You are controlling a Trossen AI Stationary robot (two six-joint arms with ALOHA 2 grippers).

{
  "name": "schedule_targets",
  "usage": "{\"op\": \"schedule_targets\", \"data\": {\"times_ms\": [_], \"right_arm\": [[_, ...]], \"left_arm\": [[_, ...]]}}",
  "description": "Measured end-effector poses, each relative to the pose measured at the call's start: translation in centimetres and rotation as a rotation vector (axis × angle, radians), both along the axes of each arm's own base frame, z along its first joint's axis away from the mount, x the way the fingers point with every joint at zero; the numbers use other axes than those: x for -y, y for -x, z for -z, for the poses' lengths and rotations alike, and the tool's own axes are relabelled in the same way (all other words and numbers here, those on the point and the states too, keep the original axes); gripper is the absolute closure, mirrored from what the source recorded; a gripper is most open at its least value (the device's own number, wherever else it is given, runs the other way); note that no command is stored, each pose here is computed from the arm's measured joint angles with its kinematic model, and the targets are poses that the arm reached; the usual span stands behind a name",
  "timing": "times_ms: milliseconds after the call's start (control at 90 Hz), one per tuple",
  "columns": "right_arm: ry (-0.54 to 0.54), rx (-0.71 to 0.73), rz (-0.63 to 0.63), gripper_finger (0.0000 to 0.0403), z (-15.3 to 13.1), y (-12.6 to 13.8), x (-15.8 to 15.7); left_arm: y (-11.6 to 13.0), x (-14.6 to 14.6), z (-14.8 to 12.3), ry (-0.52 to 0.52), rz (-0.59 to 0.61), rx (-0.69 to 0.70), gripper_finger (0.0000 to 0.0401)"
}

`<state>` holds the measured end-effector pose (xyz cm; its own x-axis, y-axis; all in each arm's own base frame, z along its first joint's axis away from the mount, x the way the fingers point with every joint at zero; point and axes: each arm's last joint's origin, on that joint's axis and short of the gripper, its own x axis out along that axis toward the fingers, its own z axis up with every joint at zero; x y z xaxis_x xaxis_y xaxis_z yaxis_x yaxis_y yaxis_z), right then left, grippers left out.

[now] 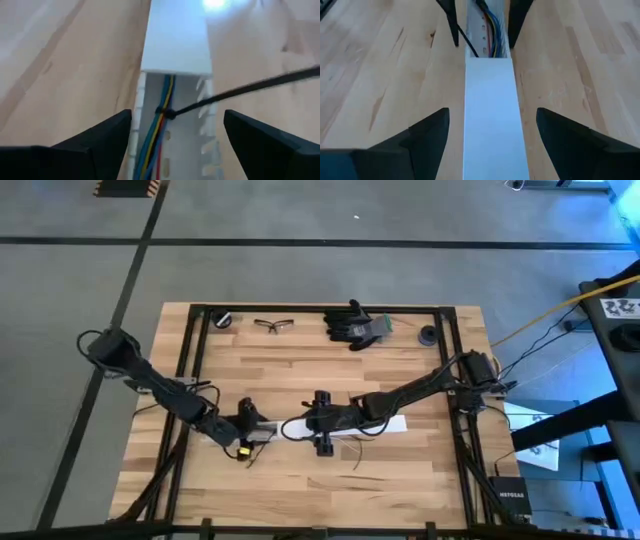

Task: Ziptie cables
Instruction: Close the white cable duct

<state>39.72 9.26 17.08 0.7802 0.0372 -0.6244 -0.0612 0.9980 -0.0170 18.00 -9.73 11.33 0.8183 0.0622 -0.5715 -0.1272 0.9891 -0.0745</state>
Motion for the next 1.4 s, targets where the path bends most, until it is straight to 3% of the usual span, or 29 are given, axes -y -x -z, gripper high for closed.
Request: {"op": "schedule_targets", "data": {"times_ms": [411, 822, 1056, 1400], "right_arm": [[-0.002, -0.011, -0.010, 0.0118, 1.5, -0.5, -0.2], [-0.020, 0.005, -0.023, 0.0118, 1.9, -0.8, -0.3], [-0.010, 0.013, 0.014, 0.0118, 1.9, -1.0, 0.6], [-0.032, -0.076, -0.020, 0.0121, 4.2, -1.1, 0.6]], "left_arm": [[-1.3, 0.0, 1.1, -0.006, -0.007, 0.061, 0.0103], [-1.3, 0.0, 1.2, -0.011, -0.006, 0.056, 0.0187], [-1.3, 0.0, 1.2, -0.014, -0.005, 0.054, 0.0187], [-1.3, 0.1, 1.2, -0.013, 0.012, 0.049, 0.0188]]}}
